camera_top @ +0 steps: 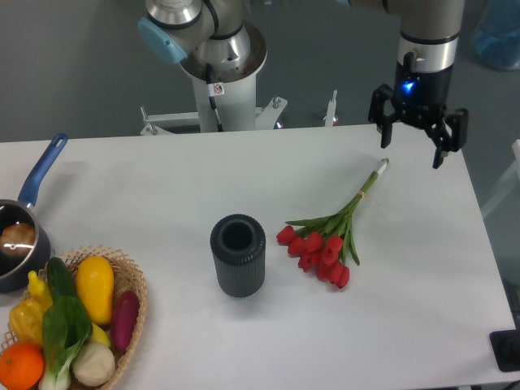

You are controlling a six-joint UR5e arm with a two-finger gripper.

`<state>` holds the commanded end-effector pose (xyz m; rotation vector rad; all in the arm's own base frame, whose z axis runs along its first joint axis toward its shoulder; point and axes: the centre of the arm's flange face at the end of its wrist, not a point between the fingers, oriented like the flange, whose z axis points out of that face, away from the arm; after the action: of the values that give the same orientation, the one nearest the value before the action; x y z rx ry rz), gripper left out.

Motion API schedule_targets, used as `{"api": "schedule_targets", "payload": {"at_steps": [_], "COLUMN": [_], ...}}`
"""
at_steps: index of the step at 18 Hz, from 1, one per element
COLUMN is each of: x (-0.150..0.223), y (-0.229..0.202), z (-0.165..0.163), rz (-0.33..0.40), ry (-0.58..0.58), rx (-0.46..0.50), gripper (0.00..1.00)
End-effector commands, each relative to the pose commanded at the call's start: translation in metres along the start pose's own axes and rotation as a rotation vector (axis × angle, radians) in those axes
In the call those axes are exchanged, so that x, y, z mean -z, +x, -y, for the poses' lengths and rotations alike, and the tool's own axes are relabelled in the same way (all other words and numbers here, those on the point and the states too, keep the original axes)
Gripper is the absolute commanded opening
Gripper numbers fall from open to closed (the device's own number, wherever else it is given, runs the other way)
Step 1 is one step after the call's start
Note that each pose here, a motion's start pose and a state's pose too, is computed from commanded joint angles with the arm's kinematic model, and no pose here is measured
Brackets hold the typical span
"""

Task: Pick up the flowers from the table

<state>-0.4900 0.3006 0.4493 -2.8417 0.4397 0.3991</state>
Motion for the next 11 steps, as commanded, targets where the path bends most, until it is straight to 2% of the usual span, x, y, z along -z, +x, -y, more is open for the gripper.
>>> {"api": "schedule_targets", "payload": {"at_steps": [11], "x": [-0.0026], "y": [0.0027], "z": [0.0045], "rz": [-0.006], "ry": [0.001], "rx": [-0.005], "gripper": [1.00]}}
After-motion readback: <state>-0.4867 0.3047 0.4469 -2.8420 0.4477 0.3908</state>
